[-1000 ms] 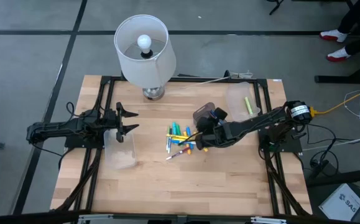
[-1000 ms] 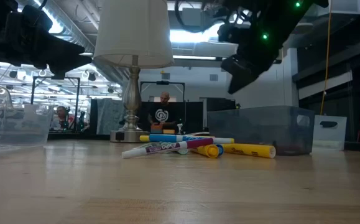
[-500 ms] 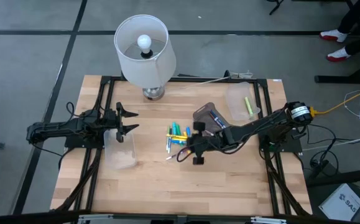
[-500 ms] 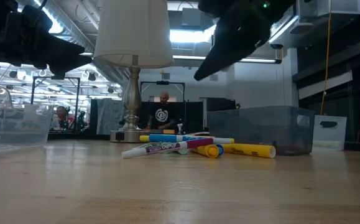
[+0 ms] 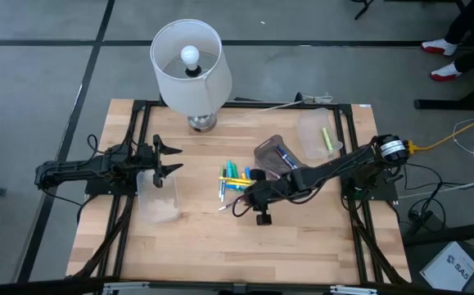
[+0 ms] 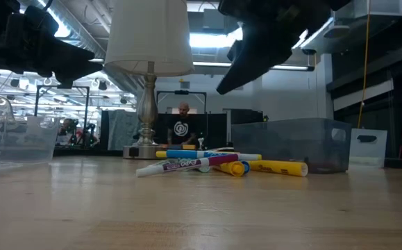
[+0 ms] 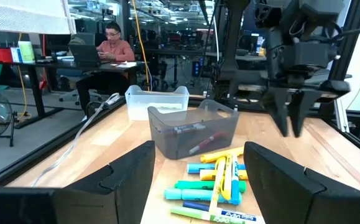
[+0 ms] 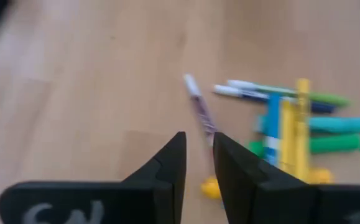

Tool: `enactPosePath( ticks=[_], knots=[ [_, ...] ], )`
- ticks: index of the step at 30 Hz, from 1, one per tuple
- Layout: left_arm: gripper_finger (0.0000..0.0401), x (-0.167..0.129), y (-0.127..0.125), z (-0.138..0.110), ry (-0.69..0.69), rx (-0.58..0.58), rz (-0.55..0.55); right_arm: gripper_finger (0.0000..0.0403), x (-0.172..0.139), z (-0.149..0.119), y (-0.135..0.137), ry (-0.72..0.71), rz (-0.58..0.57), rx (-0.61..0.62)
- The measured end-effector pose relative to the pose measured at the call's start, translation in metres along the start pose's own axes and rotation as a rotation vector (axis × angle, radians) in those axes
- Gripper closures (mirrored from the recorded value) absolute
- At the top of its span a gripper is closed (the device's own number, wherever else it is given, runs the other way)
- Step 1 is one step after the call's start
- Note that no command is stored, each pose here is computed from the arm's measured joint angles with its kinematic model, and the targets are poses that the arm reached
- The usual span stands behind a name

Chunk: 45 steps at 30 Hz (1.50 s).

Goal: Pick & Place Markers
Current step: Put the violet marker pen into the black bin

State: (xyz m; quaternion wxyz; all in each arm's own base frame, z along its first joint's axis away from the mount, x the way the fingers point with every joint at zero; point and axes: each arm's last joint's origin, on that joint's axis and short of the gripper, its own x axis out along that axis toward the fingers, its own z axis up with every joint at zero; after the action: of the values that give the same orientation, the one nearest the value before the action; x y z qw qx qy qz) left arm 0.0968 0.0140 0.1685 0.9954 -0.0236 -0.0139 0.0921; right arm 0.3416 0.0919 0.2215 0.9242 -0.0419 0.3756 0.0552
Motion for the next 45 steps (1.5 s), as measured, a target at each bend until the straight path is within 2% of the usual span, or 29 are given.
enactPosePath(
  ticks=[8, 21, 25, 35, 40, 45],
  knots=[
    [0.0159, 0.0, 0.0, 0.0, -0.001, 0.0, 0.0, 0.0323, 0.017, -0.005, 0.012, 0.013, 0.085, 0.088],
    [0.0159, 0.0, 0.0, 0.0, 0.0, 0.0, 0.0, 0.0323, 0.02, -0.004, 0.02, -0.023, 0.089, -0.108],
    [0.0159, 0.0, 0.0, 0.0, 0.0, 0.0, 0.0, 0.0323, 0.02, -0.004, 0.019, -0.028, 0.063, -0.105],
    [0.0159, 0.0, 0.0, 0.0, 0.0, 0.001, 0.0, 0.0323, 0.02, -0.003, 0.02, -0.028, 0.065, 0.028],
    [0.0159, 0.0, 0.0, 0.0, 0.0, 0.0, 0.0, 0.0323, 0.019, -0.004, 0.022, -0.028, 0.078, 0.02],
    [0.0159, 0.0, 0.0, 0.0, 0.0, 0.0, 0.0, 0.0323, 0.019, -0.003, 0.022, -0.039, 0.068, -0.047]
  ],
)
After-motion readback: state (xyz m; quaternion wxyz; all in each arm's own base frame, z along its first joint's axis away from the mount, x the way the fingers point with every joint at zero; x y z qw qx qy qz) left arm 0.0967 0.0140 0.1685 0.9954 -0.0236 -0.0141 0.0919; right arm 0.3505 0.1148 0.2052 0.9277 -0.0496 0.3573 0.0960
